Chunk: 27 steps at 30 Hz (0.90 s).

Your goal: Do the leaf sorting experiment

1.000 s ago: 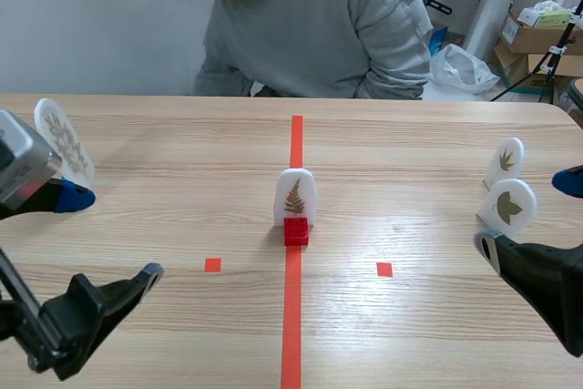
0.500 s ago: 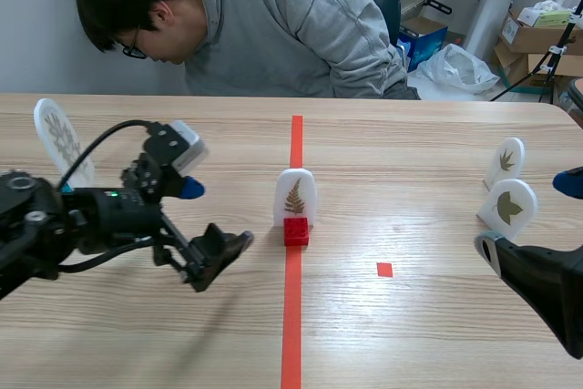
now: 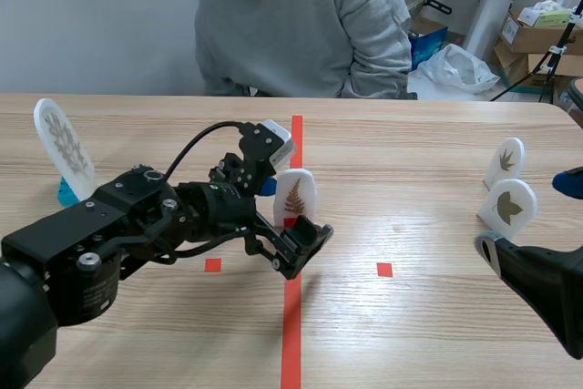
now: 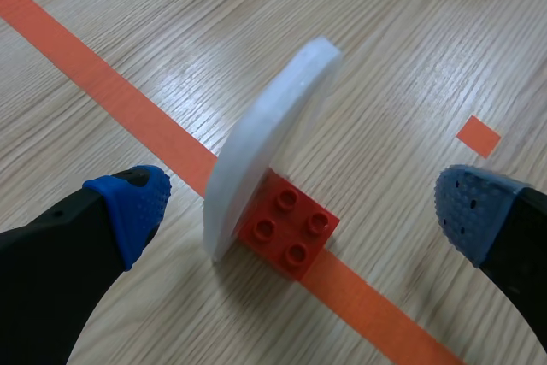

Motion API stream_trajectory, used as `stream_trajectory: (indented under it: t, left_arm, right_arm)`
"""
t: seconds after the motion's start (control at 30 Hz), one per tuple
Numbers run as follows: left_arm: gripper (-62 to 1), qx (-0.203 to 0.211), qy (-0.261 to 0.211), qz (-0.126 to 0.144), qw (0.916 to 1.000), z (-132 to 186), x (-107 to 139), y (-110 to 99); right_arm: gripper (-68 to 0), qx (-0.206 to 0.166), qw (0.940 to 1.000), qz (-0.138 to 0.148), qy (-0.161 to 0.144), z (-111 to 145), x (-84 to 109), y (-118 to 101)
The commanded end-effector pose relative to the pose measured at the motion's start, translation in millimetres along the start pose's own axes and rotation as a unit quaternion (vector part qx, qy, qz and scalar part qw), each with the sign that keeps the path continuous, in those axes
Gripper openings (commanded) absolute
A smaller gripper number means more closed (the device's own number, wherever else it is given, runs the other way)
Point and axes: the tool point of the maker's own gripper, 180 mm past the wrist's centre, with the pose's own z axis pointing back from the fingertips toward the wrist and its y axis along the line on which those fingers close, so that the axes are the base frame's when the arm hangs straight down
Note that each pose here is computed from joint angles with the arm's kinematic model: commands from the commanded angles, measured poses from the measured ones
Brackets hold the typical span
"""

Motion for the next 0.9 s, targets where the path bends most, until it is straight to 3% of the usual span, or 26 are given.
stream_trajectory:
  t: [0.0,0.17,0.33,0.87]
  left_arm:
    - [1.4,0.0,-0.027,-0.004,0.9996,0.0,17.1,1.7]
    - [1.4,-0.001,-0.029,-0.001,0.9996,-1.7,17.8,-0.6]
    - [-17.0,-0.001,-0.028,-0.004,0.9996,-1.6,17.2,-0.5]
    - [-45.1,-0.002,-0.041,0.001,0.9992,-1.3,21.7,-0.7]
  right_arm:
    - [0.4,0.003,0.9999,0.002,-0.014,-0.8,6.5,-0.8]
    - [0.4,0.003,0.9999,0.002,-0.014,-0.8,6.5,-0.8]
    - [0.4,0.003,0.9999,0.002,-0.014,-0.8,6.5,-0.8]
    - [0.4,0.003,0.9999,0.002,-0.013,-0.8,6.4,-0.8]
